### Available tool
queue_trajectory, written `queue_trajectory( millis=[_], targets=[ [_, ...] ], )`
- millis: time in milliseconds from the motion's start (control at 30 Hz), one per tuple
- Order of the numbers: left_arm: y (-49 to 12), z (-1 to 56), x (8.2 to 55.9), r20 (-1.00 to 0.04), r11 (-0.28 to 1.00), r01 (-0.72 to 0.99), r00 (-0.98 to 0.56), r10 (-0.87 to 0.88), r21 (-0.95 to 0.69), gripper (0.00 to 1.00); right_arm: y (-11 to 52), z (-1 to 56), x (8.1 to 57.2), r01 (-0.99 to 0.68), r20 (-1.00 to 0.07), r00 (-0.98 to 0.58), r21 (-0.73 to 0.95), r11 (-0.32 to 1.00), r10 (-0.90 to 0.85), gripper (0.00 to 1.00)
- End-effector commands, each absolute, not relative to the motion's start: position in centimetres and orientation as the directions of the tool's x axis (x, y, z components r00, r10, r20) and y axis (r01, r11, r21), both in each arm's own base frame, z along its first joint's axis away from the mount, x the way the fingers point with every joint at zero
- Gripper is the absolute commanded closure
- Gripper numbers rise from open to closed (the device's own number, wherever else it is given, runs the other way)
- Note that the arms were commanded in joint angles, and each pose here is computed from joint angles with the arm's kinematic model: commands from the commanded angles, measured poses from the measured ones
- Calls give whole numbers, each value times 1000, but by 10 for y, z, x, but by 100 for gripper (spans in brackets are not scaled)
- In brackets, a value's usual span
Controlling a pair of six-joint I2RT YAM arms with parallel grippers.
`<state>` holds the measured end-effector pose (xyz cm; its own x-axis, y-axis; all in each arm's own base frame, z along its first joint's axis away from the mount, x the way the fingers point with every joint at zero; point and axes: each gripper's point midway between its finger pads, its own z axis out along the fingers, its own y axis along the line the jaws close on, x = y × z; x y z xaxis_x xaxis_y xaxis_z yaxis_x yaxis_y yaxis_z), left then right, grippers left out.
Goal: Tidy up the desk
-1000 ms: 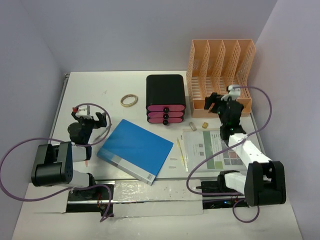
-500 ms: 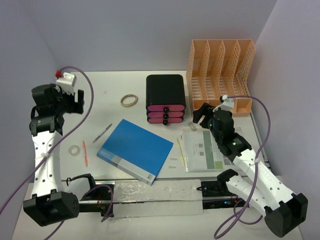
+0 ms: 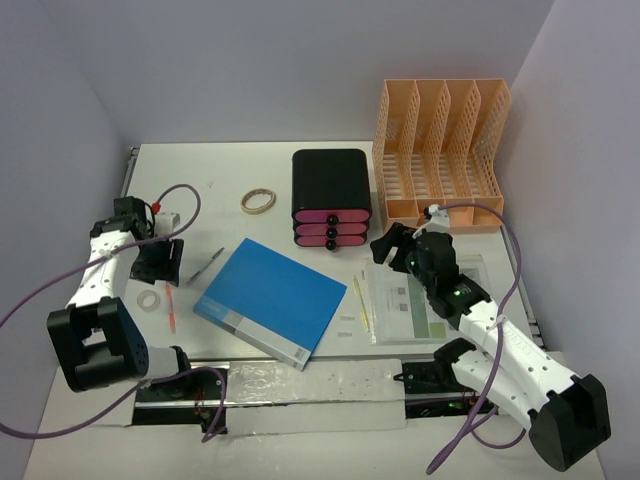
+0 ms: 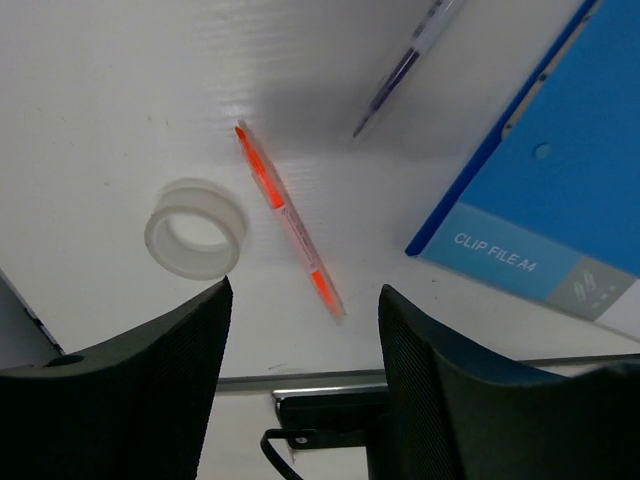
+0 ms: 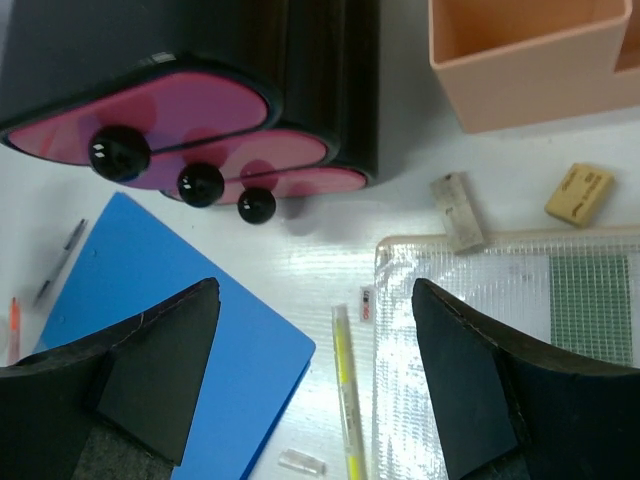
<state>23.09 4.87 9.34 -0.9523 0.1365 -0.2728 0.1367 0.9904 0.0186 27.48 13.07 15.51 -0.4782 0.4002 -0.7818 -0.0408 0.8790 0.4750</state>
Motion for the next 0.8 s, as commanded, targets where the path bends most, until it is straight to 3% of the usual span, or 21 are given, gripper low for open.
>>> queue_trajectory(
  millis=[0, 433, 767],
  targets=[
    [59, 76, 227, -227, 995, 77, -970, 89, 62, 33, 133, 154, 277, -39, -776, -455, 508, 860, 437, 15],
    [68, 35, 227, -94, 993, 75, -992, 83, 91, 45, 121, 152, 280, -2, -801, -407, 480, 877, 438, 16],
    [54, 10, 222, -9, 993, 116, -993, 116, -16, 54, 118, 147, 282, 21, -803, -414, 464, 886, 430, 16]
  ],
)
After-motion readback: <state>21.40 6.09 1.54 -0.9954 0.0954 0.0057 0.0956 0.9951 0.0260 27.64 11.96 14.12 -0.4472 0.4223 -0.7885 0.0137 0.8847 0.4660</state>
